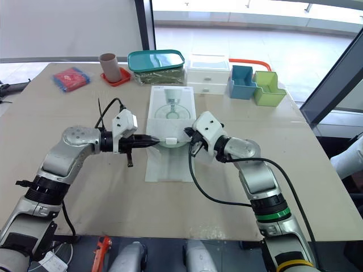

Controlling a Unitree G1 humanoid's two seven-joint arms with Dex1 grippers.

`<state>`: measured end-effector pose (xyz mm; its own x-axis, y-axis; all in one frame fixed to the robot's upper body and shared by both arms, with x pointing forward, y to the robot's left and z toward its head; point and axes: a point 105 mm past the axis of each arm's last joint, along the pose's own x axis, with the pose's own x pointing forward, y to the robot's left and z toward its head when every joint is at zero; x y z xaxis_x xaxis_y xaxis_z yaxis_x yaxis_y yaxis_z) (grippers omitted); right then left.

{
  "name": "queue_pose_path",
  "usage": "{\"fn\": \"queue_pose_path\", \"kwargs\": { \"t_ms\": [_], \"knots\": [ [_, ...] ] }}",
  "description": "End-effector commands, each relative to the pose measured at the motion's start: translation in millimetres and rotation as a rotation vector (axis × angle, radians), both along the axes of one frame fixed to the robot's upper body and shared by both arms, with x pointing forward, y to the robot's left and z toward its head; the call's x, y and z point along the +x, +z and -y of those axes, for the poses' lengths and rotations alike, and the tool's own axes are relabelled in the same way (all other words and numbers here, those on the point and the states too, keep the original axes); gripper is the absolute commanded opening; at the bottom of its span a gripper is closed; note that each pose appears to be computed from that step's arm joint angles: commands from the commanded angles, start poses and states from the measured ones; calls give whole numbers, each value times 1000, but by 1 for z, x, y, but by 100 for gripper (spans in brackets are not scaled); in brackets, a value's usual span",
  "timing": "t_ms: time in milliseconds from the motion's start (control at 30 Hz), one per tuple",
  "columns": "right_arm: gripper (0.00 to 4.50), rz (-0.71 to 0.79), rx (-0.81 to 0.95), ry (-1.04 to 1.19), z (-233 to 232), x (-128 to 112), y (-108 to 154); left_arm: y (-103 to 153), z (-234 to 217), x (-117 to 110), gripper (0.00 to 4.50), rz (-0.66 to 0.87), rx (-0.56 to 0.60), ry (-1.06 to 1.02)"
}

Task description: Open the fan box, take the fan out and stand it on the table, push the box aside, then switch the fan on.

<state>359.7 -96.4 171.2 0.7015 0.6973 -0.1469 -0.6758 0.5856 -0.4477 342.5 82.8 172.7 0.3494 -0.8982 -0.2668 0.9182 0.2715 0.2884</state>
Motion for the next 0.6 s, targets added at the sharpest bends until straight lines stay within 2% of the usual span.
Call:
{"fn": "queue_pose_path", "kwargs": {
  "t_ms": [33, 167, 367, 467, 600],
  "knots": [
    [3, 3, -1, 8, -1, -4, -1, 4, 0, 1, 0, 13, 48, -9],
    [3, 4, -1, 4, -2, -3, 0, 2, 2, -7, 0, -35, 63, -62],
    [3, 5, -1, 4, -3, -3, -1, 11, 7, -5, 0, -7, 26, -62],
    [3, 4, -2, 3, -2, -3, -1, 6, 5, -8, 0, -18, 70, -78],
    [3, 5, -5, 6, -3, -3, -2, 22, 12, -6, 0, 2, -13, -72]
  ]
}}
